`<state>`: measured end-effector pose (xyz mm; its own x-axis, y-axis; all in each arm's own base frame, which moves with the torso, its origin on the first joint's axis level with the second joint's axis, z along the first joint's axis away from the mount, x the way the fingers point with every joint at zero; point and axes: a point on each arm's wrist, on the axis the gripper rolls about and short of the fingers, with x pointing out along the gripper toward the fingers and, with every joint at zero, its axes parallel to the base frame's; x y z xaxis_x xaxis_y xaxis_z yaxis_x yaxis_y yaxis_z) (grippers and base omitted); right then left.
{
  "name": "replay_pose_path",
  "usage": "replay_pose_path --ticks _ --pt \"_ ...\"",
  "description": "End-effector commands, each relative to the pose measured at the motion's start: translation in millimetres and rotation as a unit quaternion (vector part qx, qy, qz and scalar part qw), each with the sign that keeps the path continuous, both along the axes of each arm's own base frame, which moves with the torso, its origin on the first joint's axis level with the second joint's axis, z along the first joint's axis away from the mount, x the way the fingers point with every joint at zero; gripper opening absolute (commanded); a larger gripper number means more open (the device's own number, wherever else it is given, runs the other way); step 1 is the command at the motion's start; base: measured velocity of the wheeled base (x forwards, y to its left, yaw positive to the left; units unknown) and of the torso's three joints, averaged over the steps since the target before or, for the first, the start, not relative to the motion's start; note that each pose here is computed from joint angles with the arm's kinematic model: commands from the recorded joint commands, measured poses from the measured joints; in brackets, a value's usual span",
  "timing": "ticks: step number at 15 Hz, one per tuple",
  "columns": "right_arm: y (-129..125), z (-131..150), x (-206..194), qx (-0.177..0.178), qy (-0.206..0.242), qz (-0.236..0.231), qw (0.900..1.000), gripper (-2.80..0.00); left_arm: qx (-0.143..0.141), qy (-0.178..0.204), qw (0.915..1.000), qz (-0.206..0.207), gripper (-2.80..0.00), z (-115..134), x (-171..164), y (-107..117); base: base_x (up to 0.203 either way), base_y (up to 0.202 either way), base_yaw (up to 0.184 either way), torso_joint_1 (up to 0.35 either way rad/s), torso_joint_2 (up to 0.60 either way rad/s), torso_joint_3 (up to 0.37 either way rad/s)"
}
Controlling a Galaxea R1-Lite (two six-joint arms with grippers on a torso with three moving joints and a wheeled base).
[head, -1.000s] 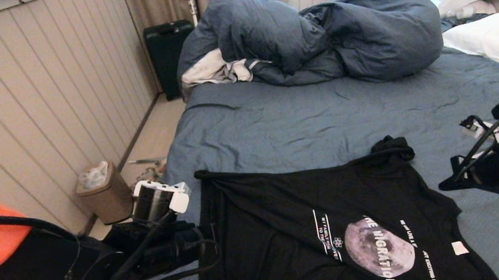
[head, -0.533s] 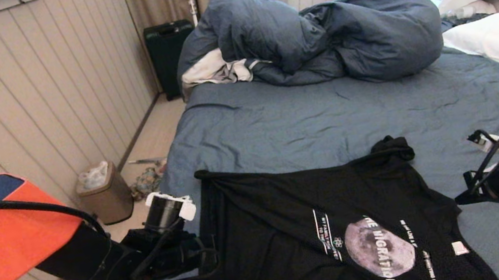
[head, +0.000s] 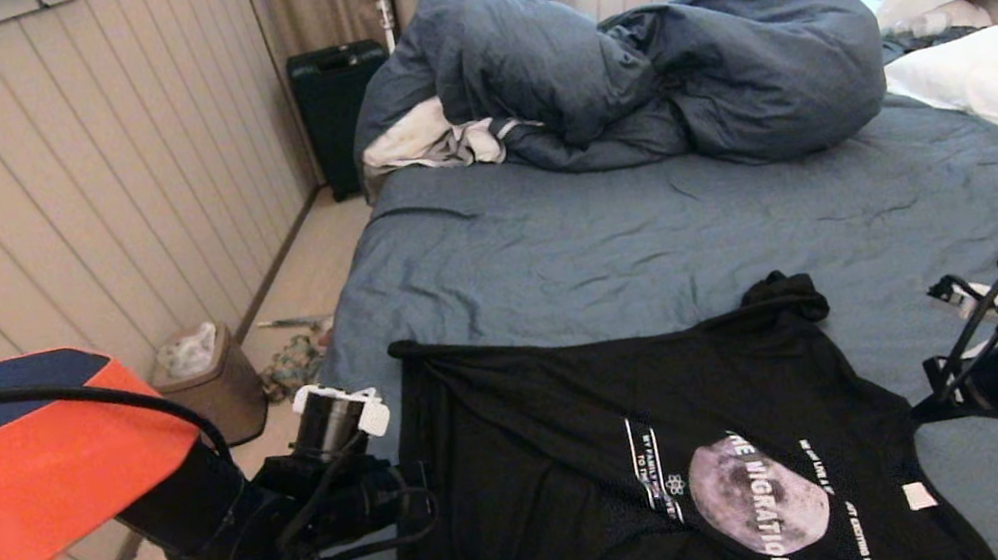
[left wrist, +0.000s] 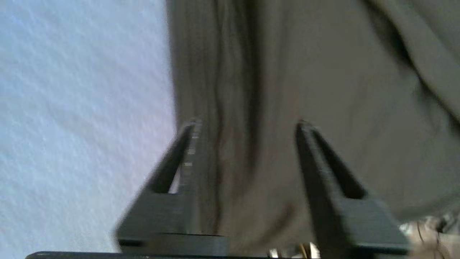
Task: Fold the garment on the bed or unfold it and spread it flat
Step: Unford the black T-shirt
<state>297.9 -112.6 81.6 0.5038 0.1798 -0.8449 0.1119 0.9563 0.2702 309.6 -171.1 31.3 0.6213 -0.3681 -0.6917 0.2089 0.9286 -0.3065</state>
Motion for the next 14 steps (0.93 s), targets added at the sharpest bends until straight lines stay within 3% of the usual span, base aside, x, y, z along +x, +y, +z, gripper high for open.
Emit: replay_pose_path --ticks 1,4,7,10,14 --pt "0 1 0 0.001 -0.002 0.001 1.000 -2.80 0.003 0.000 0.9999 0.013 0.00 -8 11 1 0.000 0.000 0.000 0.000 0.00 0.000" --pt "0 9 -3 -0.002 -0.013 0.001 1.000 -2.80 0.013 -0.012 0.9991 0.037 0.00 -16 32 1 0.000 0.000 0.000 0.000 0.00 0.000" --pt "1 13 -5 -0.002 -0.018 -0.001 1.000 -2.80 0.032 -0.034 0.9987 0.021 0.00 -13 41 13 0.000 0.000 0.000 0.000 0.00 0.000" --pt "2 15 -6 -0.002 -0.020 0.000 1.000 -2.80 0.035 -0.039 0.9986 -0.010 0.00 -21 44 11 0.000 0.000 0.000 0.000 0.00 0.000" --pt "1 15 -5 -0.005 -0.027 -0.001 1.000 -2.80 0.036 -0.043 0.9981 -0.023 0.00 -22 47 6 0.000 0.000 0.000 0.000 0.00 0.000"
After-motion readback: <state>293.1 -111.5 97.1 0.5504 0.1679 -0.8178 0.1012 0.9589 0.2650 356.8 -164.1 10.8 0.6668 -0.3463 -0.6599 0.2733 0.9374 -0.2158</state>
